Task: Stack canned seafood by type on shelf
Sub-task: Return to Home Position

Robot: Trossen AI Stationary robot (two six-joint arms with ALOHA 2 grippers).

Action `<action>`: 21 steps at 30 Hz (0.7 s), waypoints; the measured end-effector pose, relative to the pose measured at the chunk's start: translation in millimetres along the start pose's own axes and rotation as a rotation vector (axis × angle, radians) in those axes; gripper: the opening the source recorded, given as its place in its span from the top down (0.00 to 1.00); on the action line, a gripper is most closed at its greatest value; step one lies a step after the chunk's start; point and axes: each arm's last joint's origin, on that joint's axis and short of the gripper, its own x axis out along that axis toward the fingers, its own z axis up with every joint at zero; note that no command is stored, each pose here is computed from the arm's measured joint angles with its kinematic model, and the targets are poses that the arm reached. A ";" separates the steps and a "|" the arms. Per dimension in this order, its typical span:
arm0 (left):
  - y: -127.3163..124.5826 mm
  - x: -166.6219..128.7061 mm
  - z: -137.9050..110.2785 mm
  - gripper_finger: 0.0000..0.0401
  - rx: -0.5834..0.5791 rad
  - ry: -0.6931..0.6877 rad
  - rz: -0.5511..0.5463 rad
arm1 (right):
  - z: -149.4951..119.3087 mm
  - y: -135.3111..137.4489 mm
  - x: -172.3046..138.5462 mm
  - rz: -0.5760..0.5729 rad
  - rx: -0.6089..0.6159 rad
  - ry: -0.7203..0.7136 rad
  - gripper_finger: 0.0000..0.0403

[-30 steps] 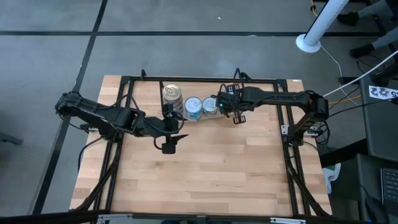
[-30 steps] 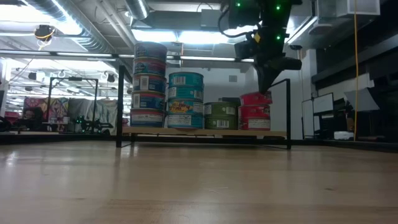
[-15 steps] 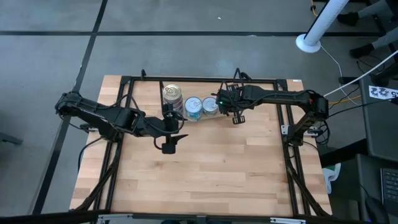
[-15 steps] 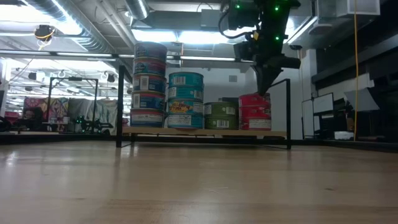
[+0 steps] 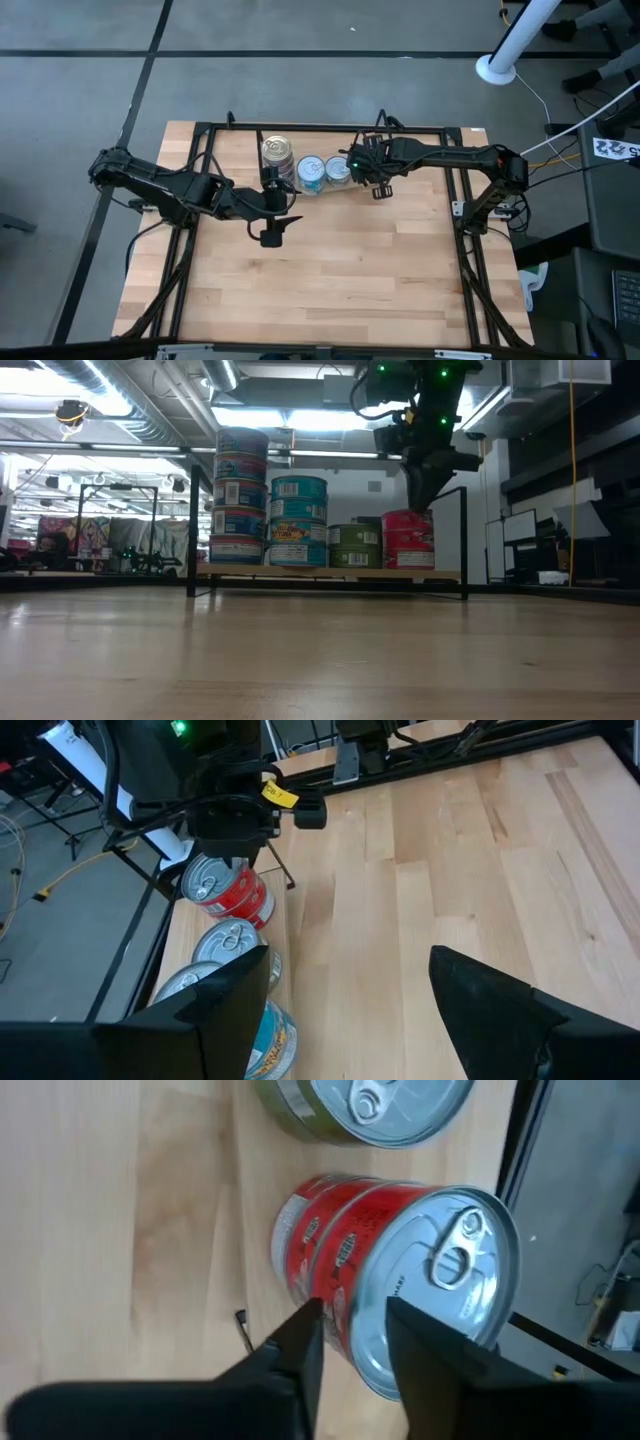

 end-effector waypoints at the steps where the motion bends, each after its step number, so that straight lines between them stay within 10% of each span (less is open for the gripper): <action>1: 0.0 0.0 0.0 0.32 0.000 0.000 0.000 | -0.1 -0.2 0.0 -0.006 0.000 0.003 0.72; 10: 0.7 -1.2 0.2 0.32 -0.001 -0.003 0.000 | -5.0 -5.2 -4.6 -0.174 -0.005 0.090 0.64; 21: 28.3 -50.4 3.7 0.32 -0.077 -0.137 0.011 | -11.4 -29.8 -80.2 -0.099 0.134 -0.073 0.65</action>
